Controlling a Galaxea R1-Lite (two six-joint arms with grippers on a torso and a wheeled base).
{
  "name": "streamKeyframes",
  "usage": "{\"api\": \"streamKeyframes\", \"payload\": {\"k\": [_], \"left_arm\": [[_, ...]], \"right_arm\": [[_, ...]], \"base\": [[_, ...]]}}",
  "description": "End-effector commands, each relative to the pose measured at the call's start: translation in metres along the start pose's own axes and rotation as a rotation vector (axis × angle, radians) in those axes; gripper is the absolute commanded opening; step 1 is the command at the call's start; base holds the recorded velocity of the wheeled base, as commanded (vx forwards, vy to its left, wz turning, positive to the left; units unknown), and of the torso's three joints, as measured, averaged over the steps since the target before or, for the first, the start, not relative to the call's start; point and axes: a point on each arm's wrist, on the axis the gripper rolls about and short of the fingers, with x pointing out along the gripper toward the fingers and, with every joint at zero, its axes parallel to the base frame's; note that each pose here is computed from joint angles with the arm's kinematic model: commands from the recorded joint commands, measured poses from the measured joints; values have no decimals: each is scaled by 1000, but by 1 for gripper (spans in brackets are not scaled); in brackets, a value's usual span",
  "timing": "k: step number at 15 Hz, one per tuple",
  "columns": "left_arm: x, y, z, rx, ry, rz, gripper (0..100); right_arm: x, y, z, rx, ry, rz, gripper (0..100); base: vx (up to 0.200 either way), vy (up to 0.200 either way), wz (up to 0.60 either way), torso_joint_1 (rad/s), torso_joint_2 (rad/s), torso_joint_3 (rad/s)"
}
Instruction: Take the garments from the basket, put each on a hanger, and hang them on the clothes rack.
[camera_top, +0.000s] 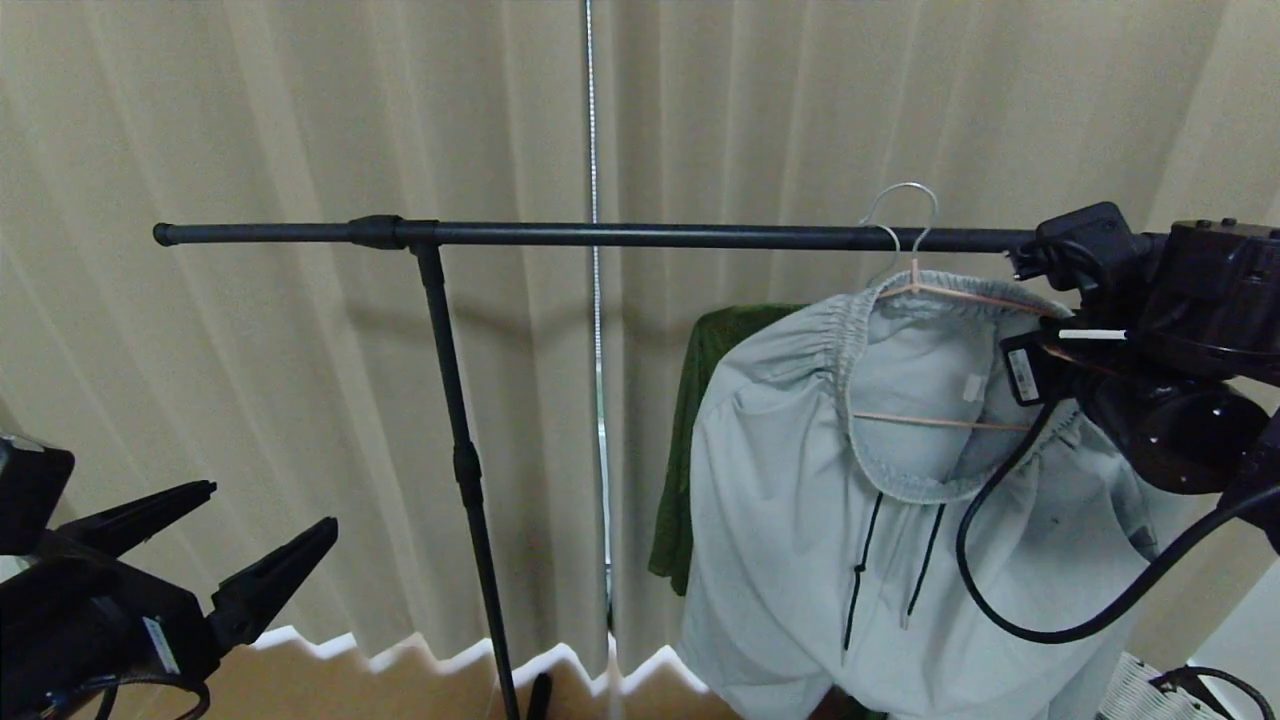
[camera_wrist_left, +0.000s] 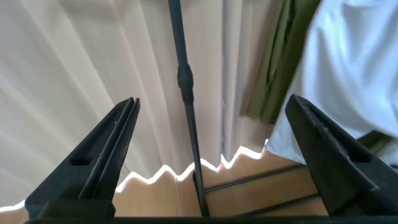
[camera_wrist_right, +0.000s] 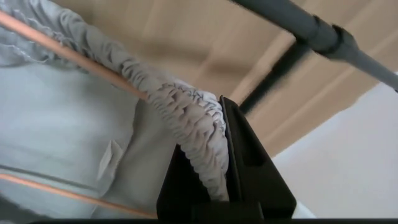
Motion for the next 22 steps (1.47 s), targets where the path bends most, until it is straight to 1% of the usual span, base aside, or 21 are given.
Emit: {"api": "streamKeyframes", "payload": {"k": [1,2,4,5,7,8,9,11,14,18,22], "left_arm": [[0,-1,0,1,0,-6,100],[0,-1,0,2,2,-11,100],[1,-2,0,2,4,-13,100],[1,-2,-1,2,5,-13,100],[2,-3,-1,3,8,-27,100],[2,-4,-1,4,11,-29,100],[2,-4,-2,5,12,-35,100],[3,-7,-4,7,26,-50,100],[3,-7,-4,8,27,-53,100],[4,-7,-5,8,33,-53,100],[4,-7,-5,8,33,-53,100]], "right_arm": [[3,7,13,-6,-19,-23,0],[3,10,19,-40,-26,-32,0],[5,15,21,-83,-21,-42,0],[11,21,23,-122,-7,-69,0],[22,34,24,-195,12,-83,0],[28,40,24,-219,23,-98,0],[36,47,26,-232,35,-122,0],[48,58,32,-237,33,-133,0],[54,65,31,-248,40,-135,0],[55,70,28,-272,50,-137,0],[39,82,34,-294,19,-90,0]], "base": [[0,0,0,0,0,0],[0,0,0,0,0,0],[0,0,0,0,0,0],[0,0,0,0,0,0],[0,0,0,0,0,0],[0,0,0,0,0,0],[0,0,0,0,0,0],[0,0,0,0,0,0],[0,0,0,0,0,0],[0,0,0,0,0,0],[0,0,0,0,0,0]]}}
